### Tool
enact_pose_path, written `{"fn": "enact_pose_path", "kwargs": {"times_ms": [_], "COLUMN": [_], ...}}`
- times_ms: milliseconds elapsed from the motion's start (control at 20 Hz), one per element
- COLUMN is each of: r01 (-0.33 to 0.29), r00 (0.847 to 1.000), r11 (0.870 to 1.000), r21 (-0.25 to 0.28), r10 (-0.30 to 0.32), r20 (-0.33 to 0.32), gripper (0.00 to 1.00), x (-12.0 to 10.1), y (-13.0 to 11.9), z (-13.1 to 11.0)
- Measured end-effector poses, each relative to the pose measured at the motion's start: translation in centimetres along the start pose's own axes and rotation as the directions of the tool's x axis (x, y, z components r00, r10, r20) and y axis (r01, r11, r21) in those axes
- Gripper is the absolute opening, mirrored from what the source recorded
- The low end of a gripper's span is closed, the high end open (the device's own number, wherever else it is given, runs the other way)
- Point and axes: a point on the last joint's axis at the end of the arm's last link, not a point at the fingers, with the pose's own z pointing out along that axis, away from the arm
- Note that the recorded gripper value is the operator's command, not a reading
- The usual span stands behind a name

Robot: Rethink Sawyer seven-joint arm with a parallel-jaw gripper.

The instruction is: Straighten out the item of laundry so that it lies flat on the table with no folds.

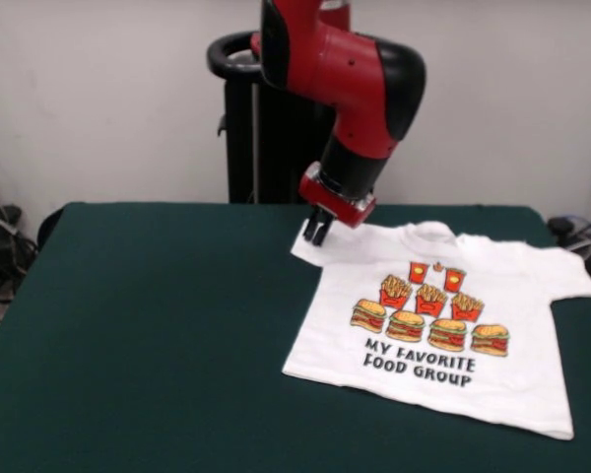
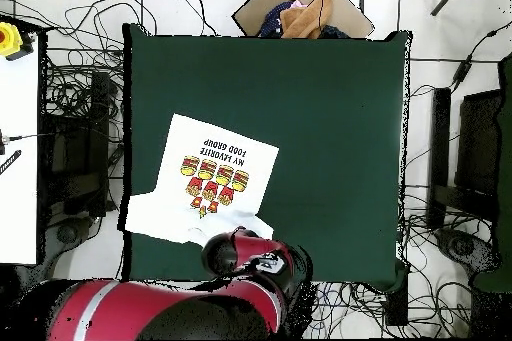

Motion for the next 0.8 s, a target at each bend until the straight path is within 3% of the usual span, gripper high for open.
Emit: {"fn": "enact_pose_path", "kwargs": {"times_ms": [800], "r01": [0.061], "r00": [0.994], "r11": [0.992], "r21": [0.109], "r10": [-0.07], "r20": [0.079], "gripper": [0.0], "x": [0.71], "y": [0.78], "z": [0.14]}}
